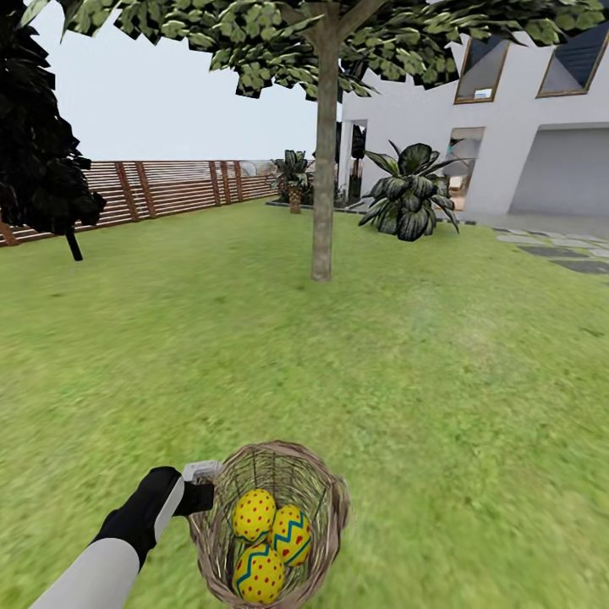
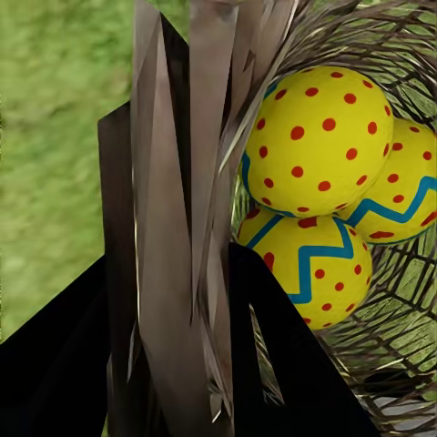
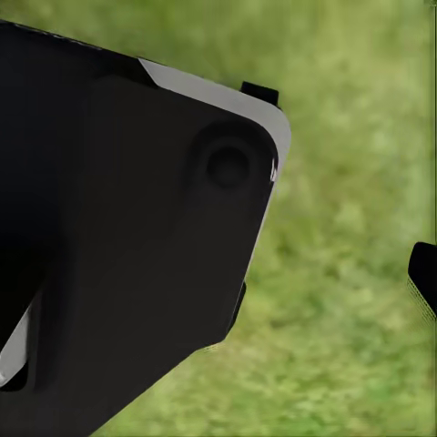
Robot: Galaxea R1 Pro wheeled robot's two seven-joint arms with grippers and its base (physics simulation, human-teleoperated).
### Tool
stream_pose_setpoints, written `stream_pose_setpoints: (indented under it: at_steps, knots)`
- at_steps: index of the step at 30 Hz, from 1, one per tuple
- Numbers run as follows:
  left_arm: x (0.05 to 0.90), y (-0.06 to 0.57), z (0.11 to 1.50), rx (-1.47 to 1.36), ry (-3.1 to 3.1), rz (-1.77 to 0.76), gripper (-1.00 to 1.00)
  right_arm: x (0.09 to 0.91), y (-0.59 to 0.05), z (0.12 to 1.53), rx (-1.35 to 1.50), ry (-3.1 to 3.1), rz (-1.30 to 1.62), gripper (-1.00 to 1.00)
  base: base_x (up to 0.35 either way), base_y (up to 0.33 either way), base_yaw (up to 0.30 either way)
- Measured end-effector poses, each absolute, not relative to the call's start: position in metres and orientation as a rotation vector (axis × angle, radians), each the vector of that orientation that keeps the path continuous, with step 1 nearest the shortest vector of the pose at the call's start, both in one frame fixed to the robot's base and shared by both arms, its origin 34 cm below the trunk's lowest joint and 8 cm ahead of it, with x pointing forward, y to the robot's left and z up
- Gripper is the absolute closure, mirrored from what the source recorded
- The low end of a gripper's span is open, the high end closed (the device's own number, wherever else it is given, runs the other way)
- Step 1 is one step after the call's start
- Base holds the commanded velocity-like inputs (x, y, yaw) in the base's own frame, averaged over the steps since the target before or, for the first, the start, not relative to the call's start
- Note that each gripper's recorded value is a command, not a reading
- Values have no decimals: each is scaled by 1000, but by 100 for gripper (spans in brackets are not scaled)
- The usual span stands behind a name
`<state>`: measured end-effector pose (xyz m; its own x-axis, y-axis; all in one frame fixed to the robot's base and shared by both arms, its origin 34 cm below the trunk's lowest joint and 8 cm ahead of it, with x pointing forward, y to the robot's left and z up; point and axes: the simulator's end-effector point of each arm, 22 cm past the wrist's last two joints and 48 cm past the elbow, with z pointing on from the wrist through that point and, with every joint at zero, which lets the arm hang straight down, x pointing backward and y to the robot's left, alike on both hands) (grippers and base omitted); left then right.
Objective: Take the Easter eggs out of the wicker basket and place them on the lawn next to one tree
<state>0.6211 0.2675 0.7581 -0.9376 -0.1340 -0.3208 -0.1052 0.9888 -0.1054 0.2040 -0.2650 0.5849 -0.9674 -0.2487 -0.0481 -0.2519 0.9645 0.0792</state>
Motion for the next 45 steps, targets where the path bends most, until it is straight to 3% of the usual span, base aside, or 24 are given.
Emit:
stream_pose_setpoints:
  at_steps: [45]
  knots:
    - [621,267,758,-173,2800,-125,100,204,-265,585,-392,3077,131,-100,324,77,0]
